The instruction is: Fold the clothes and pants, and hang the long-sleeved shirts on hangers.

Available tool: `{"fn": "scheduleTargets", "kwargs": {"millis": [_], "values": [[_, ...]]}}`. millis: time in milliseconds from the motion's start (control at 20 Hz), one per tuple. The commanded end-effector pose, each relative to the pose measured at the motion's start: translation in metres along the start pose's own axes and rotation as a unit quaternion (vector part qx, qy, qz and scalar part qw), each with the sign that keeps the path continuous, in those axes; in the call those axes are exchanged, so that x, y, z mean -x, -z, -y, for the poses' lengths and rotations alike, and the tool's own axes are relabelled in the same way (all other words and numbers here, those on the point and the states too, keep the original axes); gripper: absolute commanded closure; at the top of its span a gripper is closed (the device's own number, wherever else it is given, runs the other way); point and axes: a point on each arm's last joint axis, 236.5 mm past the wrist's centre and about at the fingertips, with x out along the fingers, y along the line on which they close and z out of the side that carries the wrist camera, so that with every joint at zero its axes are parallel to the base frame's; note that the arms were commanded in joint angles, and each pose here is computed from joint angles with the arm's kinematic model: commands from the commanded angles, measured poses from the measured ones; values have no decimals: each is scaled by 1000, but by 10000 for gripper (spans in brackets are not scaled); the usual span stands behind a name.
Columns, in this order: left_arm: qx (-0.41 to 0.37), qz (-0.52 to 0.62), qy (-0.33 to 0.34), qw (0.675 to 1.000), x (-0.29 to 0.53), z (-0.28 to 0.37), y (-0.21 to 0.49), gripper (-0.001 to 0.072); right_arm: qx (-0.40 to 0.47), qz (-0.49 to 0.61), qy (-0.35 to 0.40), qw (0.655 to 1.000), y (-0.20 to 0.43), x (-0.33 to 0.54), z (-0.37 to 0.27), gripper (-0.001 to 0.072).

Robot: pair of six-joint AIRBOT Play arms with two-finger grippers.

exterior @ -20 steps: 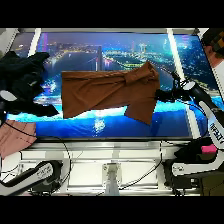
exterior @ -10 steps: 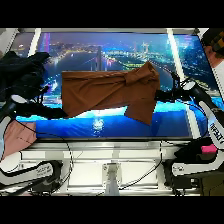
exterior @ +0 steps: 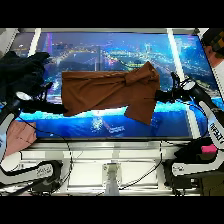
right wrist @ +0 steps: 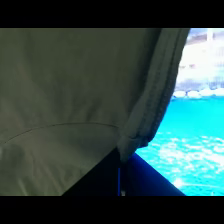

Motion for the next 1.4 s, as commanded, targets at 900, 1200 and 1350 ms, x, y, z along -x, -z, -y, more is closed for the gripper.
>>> {"fn": "scheduleTargets", "kwargs": {"millis": [900,1200,1350], "values": [[53,-28,-15,998,-12,-31,-1,675,1,0,0,1000,0,0,0,697],[61,-24,-17,998,-9,-32,-2,-1,1,-1,0,1000,1,0,-1,697],[84,-26,-35,996,5,-38,2,-1,1,-1,0,1000,1,0,-1,697]]}}
